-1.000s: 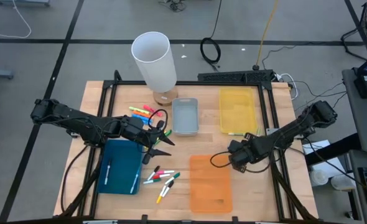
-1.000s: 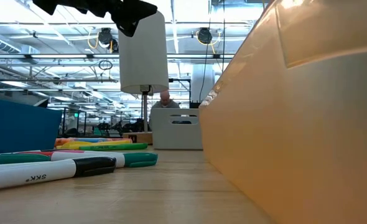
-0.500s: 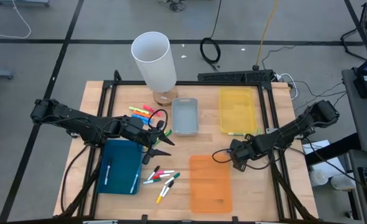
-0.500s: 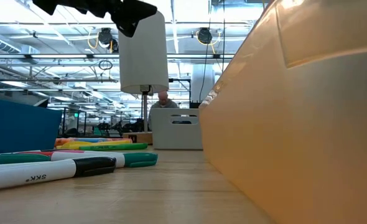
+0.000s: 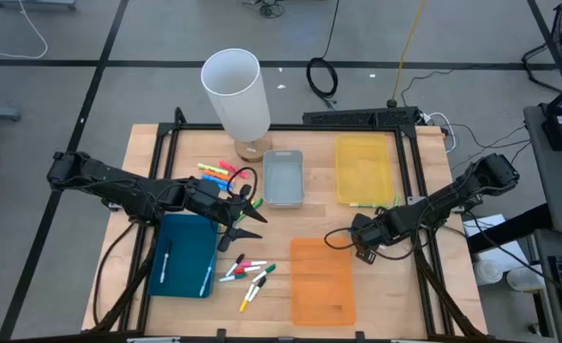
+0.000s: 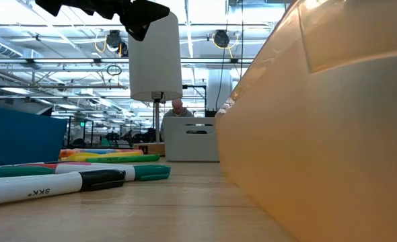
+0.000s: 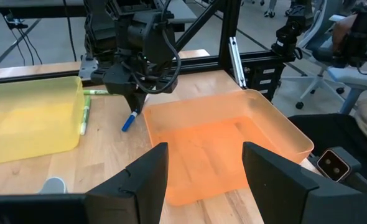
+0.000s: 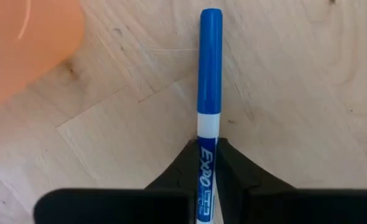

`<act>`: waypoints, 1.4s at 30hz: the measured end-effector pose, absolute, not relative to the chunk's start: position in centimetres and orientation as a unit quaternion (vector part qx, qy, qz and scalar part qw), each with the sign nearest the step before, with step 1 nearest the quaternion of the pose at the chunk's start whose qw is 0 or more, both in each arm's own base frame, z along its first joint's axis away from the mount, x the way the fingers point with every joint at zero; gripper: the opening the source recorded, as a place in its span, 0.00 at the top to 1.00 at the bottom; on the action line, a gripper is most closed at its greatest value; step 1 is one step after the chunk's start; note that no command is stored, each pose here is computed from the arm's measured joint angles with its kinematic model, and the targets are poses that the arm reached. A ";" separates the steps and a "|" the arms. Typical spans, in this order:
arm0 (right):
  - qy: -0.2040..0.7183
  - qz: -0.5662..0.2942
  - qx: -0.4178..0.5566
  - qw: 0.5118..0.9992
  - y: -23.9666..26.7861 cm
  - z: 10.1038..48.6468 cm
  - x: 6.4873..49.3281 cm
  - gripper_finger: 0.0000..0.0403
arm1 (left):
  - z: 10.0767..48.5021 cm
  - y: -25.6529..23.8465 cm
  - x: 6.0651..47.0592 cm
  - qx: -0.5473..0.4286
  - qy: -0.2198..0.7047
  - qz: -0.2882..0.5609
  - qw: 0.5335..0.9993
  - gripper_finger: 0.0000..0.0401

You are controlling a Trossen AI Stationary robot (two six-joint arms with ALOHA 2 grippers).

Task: Pick & Place Markers
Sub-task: Put the blue marker pen into the blue bin

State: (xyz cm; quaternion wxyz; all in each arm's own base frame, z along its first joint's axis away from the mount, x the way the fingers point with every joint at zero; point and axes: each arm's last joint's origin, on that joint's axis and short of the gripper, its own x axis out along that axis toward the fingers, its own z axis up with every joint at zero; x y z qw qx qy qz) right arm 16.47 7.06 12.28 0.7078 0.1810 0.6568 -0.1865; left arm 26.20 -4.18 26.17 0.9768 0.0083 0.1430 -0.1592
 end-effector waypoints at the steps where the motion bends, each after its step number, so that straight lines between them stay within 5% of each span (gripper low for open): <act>1: 0.652 -0.186 0.185 0.711 7.1 12.5 16.6 0.95 | 26.2 -4.2 26.2 0.008 0.143 -0.159 0.977 0.47; 15: 0.455 -0.154 0.189 0.856 7.6 20.8 17.0 0.96 | 26.2 -4.1 26.2 0.008 0.143 -0.144 0.979 0.47; 26: 0.192 -0.142 0.045 0.970 7.9 24.8 19.7 0.96 | 27.3 -4.3 27.2 0.038 0.053 -0.091 0.994 0.47; 42: -0.009 -0.023 -0.060 0.998 9.5 24.8 24.2 0.96 | 23.8 -5.4 33.1 0.045 -0.048 -0.099 0.993 0.47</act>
